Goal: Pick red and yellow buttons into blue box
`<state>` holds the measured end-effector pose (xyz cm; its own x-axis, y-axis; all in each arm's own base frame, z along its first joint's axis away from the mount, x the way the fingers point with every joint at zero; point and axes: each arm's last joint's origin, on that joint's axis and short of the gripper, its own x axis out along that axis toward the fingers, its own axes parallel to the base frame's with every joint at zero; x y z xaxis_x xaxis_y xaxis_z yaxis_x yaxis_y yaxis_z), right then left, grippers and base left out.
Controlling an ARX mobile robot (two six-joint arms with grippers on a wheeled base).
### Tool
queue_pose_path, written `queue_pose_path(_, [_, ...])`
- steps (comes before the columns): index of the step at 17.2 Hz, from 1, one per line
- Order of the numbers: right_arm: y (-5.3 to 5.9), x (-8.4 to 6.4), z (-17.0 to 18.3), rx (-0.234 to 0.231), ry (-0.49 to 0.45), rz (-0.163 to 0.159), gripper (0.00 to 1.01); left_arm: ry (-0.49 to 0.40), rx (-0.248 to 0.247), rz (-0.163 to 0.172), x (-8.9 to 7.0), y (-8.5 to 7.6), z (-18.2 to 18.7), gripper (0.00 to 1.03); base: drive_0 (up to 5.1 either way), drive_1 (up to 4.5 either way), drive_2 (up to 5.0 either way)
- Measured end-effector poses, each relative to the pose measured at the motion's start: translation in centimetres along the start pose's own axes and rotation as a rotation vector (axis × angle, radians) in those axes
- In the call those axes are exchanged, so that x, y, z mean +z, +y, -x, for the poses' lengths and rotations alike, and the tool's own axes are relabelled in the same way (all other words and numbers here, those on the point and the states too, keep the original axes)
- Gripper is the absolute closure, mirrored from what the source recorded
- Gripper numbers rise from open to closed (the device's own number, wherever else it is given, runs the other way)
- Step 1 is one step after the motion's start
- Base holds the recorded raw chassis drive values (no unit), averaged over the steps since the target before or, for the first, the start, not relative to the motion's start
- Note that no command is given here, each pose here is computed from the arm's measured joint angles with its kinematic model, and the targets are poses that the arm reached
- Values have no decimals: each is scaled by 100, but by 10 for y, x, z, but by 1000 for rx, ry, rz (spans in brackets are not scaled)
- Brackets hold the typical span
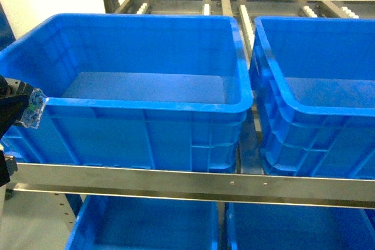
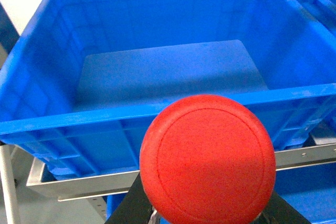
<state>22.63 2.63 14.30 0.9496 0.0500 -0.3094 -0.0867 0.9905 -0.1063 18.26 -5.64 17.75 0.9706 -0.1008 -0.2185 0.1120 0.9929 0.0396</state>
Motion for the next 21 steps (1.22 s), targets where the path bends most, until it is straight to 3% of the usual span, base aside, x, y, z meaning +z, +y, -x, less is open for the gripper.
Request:
queue_pose_path(12, [0, 0, 0, 1, 2, 1, 72, -1, 0, 0, 0, 0, 0, 80, 500, -241, -241])
queue_pose_path(21, [0, 0, 0, 0, 1, 0, 72, -3, -6, 0, 0, -1, 0, 80, 0, 0, 0])
